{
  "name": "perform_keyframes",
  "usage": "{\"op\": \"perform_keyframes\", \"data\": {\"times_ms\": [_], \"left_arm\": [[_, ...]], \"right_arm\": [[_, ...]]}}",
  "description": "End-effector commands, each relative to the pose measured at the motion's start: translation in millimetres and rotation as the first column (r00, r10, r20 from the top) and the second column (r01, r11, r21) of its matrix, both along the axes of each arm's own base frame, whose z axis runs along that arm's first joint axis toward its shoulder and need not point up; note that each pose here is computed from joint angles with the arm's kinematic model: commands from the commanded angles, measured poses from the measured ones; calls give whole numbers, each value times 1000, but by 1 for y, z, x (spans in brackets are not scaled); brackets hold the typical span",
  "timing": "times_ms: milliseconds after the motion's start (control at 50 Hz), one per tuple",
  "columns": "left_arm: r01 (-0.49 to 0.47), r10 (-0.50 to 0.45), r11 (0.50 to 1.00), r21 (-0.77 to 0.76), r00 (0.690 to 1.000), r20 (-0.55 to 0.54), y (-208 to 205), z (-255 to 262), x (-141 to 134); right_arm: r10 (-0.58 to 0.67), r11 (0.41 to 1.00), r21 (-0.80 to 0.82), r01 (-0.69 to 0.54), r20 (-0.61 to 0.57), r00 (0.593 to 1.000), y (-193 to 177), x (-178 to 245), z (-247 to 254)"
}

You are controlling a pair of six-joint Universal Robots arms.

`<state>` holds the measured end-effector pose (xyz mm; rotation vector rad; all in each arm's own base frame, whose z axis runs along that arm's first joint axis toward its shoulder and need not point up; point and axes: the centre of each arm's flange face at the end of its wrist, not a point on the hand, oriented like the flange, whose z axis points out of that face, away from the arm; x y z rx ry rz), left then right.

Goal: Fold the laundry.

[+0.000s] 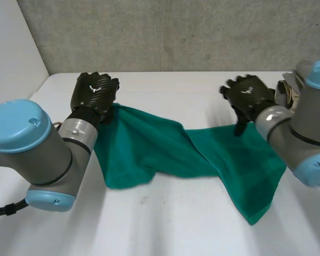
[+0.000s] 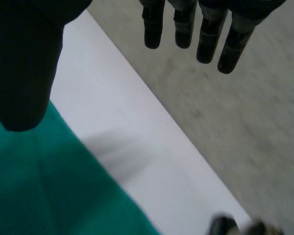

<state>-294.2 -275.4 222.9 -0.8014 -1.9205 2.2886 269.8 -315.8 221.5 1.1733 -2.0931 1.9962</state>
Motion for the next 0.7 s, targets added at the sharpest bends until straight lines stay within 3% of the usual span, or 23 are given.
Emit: {"op": "perform_keyframes", "data": {"times_ms": [20,120,180,300,500,700], "left_arm": [[-12,12,1000,14,1000,0,0,-3,5],[-13,13,1000,19,1000,0,0,-4,5],[-12,12,1000,21,1000,0,1,-5,5],[-10,10,1000,25,1000,3,2,-6,5],[-10,10,999,30,1000,6,3,-8,6],[-9,9,1000,21,1000,0,6,-3,7]], "right_arm": [[-95,963,249,101,-35,995,69,-40,-13],[-47,916,395,61,-46,998,106,-55,-58],[-39,922,385,45,-24,999,114,-58,-77],[-68,959,276,63,9,998,103,-61,-90],[-102,956,274,105,-24,994,88,-62,-112],[-118,974,195,112,19,993,72,-62,-104]]}}
